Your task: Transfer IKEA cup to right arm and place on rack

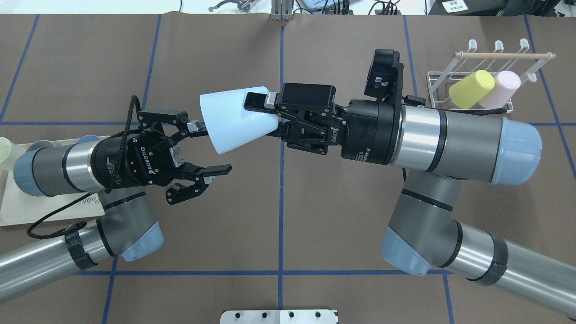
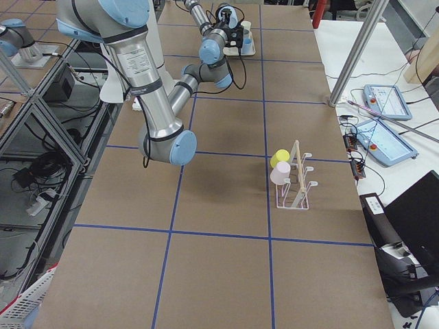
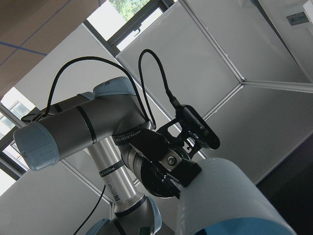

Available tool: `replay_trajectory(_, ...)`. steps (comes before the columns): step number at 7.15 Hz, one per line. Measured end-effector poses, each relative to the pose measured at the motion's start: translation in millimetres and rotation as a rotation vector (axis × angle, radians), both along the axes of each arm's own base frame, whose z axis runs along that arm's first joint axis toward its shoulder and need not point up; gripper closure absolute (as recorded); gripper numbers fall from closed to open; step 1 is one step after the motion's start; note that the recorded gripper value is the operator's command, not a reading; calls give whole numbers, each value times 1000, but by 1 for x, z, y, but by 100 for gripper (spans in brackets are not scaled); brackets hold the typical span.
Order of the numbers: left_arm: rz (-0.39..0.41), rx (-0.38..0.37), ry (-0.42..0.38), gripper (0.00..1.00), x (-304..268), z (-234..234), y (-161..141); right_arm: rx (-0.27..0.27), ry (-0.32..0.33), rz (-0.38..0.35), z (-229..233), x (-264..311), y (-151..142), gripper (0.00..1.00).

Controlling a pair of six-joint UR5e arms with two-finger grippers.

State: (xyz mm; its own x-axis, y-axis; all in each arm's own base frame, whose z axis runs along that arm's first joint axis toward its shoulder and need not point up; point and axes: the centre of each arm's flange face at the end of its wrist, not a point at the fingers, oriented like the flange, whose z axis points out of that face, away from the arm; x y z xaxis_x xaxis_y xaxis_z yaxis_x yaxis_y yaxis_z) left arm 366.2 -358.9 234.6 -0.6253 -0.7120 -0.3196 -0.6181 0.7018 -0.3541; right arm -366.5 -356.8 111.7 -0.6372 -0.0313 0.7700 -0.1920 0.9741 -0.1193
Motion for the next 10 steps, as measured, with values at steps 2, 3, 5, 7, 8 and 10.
replay_trajectory(2, -63, -1, -28, 0, -22, 18, -5, -8, -13, 7, 0, 6, -2, 72)
replay_trajectory(3, -137, 3, -65, 0, -37, 33, -15, -18, -1, 30, 5, 13, -9, 72)
replay_trajectory(5, -301, 60, -252, 0, -73, 49, -54, -26, 112, 127, 48, 31, -34, 79)
replay_trajectory(7, -423, 205, -566, 0, -106, 57, -99, -23, 287, 248, 111, 55, -56, 73)
replay_trajectory(8, -489, 270, -711, 0, -123, 64, -122, -37, 386, 315, 141, 75, -72, 71)
replay_trajectory(10, -598, 472, -966, 0, -170, 94, -157, -35, 628, 433, 191, 122, -98, 71)
